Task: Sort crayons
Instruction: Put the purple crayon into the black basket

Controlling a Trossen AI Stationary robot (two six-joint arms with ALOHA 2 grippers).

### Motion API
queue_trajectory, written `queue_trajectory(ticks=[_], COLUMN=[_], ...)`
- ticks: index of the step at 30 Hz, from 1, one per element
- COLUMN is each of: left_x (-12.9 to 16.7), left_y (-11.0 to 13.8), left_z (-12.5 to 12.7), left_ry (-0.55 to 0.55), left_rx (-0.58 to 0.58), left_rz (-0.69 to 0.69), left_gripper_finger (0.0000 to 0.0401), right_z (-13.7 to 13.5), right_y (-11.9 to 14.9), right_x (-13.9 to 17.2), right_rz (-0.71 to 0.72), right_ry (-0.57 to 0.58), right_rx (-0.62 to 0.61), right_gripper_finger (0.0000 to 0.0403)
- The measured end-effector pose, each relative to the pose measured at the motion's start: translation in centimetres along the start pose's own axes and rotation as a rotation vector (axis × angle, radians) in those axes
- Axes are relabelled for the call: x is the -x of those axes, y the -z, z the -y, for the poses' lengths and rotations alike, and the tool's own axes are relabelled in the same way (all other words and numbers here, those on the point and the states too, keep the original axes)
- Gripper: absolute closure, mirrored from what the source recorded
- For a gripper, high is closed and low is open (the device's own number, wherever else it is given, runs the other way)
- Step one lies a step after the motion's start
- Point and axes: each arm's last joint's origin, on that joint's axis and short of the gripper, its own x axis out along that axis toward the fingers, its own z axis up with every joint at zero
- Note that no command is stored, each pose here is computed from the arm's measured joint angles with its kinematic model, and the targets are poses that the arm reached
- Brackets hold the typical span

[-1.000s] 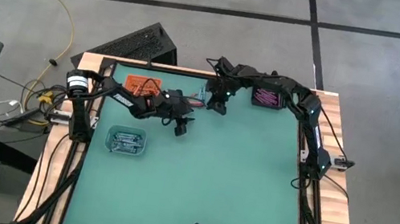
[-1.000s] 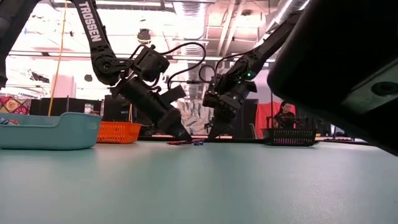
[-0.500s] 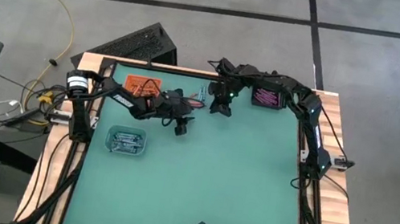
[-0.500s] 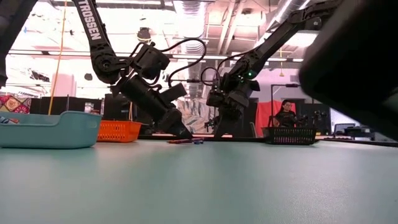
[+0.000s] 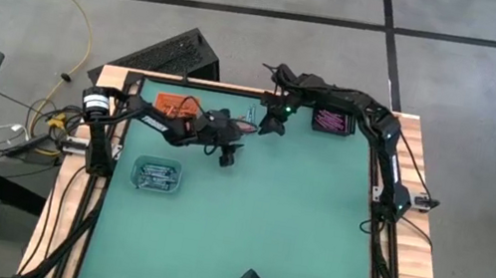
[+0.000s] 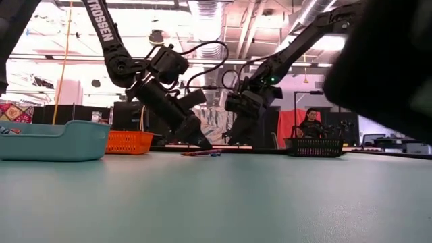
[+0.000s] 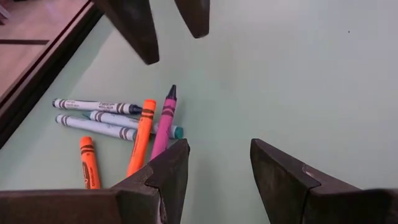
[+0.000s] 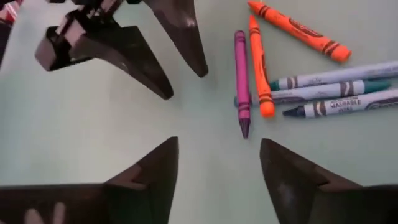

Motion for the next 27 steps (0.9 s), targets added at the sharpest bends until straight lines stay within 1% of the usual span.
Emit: queue_trajectory(ticks=[4,6,8,11,16,20,27], left_x=[-0.3,-0.4,-0.5,-0.5,-0.5,-0.4,-0.4], left_y=[-0.6,-0.7,-0.9,-0.8,-0.7,-0.7,-0.7], left_z=[-0.1,-0.2,-0.3,-0.3,-0.1,0.1,0.1], left_ry=[0.006,-0.020,-0.045,-0.050,-0.044,-0.039,-0.039], left_rx=[-0.003,-0.004,-0.007,-0.008,-0.005,-0.009,-0.016], left_rz=[-0.036,-0.066,-0.089,-0.105,-0.117,-0.121,-0.122], left_gripper_finger=[0.0239,0.0239,0.0239,0.0239,0.0239,0.0239,0.0239], right_z=[-0.5,-0.6,-0.3,0.4,0.3,0.4,0.7], right_y=[-0.8,-0.9,-0.9,-0.5,-1.7,-1.9,-2.7], right_x=[-0.1,-0.1,-0.4,-1.2,-1.1,-2.0,-2.7], right_rz=[0.004,0.013,0.012,-0.021,-0.040,-0.082,-0.178], right_ry=[-0.005,-0.016,-0.040,-0.073,-0.078,-0.093,-0.078], right_rx=[0.003,-0.010,-0.045,-0.106,-0.100,-0.143,-0.196], right_gripper_finger=[0.0165,0.0164,0.0164,0.0163,0.0163,0.0163,0.0163])
